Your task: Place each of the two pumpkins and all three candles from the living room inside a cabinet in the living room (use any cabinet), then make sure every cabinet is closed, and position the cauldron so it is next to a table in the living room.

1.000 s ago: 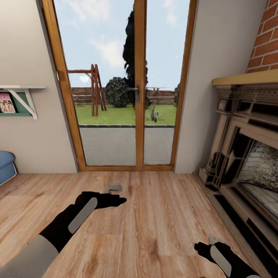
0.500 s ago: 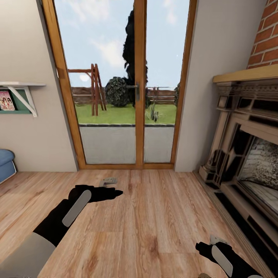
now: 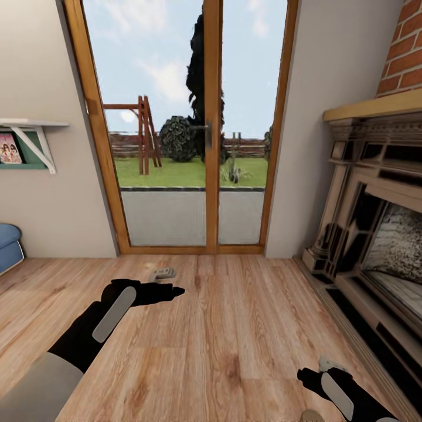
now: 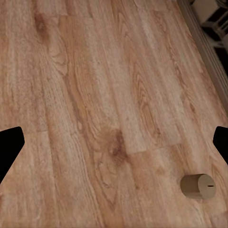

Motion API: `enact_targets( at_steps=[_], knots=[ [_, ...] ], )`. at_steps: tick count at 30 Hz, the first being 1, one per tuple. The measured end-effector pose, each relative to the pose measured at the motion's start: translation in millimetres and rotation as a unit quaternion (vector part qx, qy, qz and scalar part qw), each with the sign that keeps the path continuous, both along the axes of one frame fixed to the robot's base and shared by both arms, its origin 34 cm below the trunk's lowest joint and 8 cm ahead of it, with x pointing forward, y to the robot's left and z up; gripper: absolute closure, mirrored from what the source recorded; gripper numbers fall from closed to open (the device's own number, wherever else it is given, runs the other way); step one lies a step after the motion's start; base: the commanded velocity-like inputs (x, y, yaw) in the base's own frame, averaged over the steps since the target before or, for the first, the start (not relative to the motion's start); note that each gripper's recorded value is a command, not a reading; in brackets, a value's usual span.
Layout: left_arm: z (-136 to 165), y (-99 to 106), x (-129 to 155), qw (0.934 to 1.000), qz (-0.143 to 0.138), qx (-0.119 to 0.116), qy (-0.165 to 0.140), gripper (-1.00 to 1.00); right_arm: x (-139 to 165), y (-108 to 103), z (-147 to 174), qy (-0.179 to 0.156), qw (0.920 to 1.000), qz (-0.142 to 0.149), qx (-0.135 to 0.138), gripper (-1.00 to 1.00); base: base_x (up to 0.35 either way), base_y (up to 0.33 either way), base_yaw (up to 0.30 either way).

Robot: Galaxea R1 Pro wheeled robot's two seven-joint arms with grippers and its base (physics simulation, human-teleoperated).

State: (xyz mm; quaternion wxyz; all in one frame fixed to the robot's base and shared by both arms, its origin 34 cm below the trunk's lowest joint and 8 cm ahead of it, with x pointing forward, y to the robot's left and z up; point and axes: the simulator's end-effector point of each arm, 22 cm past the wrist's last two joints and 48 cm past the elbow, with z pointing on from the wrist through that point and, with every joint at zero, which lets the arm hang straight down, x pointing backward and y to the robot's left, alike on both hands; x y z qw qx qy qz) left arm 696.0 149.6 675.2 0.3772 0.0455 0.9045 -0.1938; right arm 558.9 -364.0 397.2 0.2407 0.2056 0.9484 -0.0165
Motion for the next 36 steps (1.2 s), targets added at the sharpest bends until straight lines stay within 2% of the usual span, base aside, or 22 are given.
enact_targets(
  at_steps=[10, 23, 36],
  knots=[
    [-19.9, 0.3, -4.7, 1.0000, 0.000, -0.001, -0.002, -1.00, -5.6, -1.4, -22.2, 0.001, 1.0000, -0.001, -0.001, -1.00, 0.000, 0.000, 0.000],
    [-8.3, -19.9, -18.5, 0.9988, -0.034, -0.005, -0.035, -1.00, -10.0, -2.8, -48.9, -0.003, 1.0000, -0.005, 0.001, -1.00, 0.000, 0.000, 0.000],
    [-34.3, -22.2, -26.8, 0.9986, -0.037, -0.006, -0.038, -1.00, -10.8, -0.7, -73.0, -0.015, 0.9997, -0.011, 0.017, -1.00, 0.000, 0.000, -0.002]
  ],
)
